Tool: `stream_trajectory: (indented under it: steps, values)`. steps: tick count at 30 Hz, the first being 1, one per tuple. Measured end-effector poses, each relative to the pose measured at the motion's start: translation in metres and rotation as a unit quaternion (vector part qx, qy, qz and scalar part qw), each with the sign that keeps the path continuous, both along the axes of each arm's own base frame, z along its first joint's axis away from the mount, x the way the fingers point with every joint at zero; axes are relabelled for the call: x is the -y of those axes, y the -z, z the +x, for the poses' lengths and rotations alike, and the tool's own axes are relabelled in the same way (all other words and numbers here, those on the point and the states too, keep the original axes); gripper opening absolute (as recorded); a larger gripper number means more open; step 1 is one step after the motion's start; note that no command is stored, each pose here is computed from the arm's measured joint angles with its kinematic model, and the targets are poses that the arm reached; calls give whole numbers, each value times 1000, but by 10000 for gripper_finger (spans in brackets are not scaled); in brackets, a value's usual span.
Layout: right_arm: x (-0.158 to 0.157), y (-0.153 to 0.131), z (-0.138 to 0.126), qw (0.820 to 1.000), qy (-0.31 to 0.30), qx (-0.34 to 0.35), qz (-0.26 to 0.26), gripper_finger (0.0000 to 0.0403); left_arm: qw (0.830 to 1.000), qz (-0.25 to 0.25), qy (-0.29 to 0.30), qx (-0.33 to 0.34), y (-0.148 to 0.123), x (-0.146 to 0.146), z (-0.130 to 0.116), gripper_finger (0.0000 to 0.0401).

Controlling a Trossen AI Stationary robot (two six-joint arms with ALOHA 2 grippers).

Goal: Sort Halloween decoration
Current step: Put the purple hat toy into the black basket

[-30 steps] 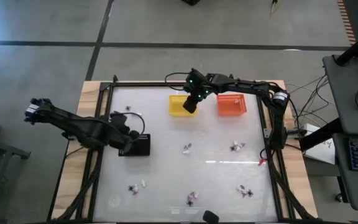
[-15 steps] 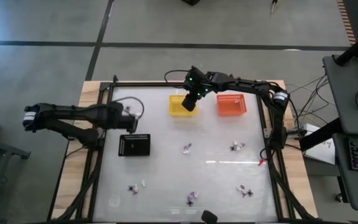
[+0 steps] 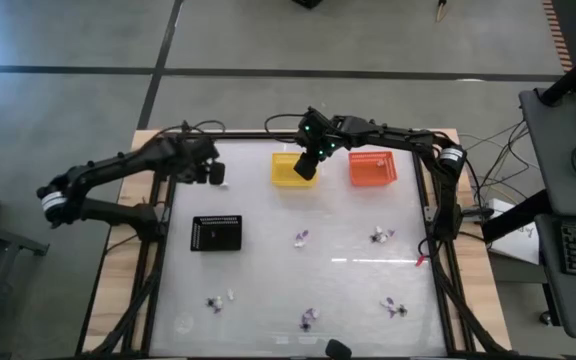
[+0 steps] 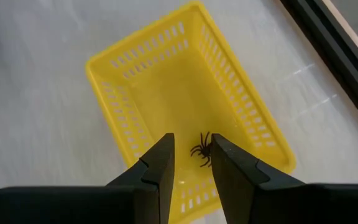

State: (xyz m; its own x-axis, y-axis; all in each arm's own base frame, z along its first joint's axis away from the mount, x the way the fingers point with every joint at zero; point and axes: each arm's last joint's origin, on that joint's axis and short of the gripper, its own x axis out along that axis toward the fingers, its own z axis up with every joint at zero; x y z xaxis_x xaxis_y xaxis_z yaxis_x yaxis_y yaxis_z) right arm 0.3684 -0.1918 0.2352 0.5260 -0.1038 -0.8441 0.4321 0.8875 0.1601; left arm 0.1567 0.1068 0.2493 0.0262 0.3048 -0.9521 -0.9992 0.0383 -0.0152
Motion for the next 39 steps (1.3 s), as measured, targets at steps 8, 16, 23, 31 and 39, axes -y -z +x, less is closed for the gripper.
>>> stream_trajectory:
  steps: [8,16,23,31,39]
  values:
    - [0,0,0,1000,0,-1,0,96,999,-23,39,-9,20,-27,14,85]
    - [-1,2,-3,1000,0,-16,8,96,994,-80,60,-44,53,-42,29,85]
    - [-2,3,-4,1000,6,-22,16,96,989,-105,75,-76,72,-47,35,85]
    - [-2,3,-4,1000,8,-22,17,96,990,-92,88,-64,78,-56,39,84]
    - [-3,4,-5,999,12,-26,22,96,991,-93,72,-57,78,-63,34,84]
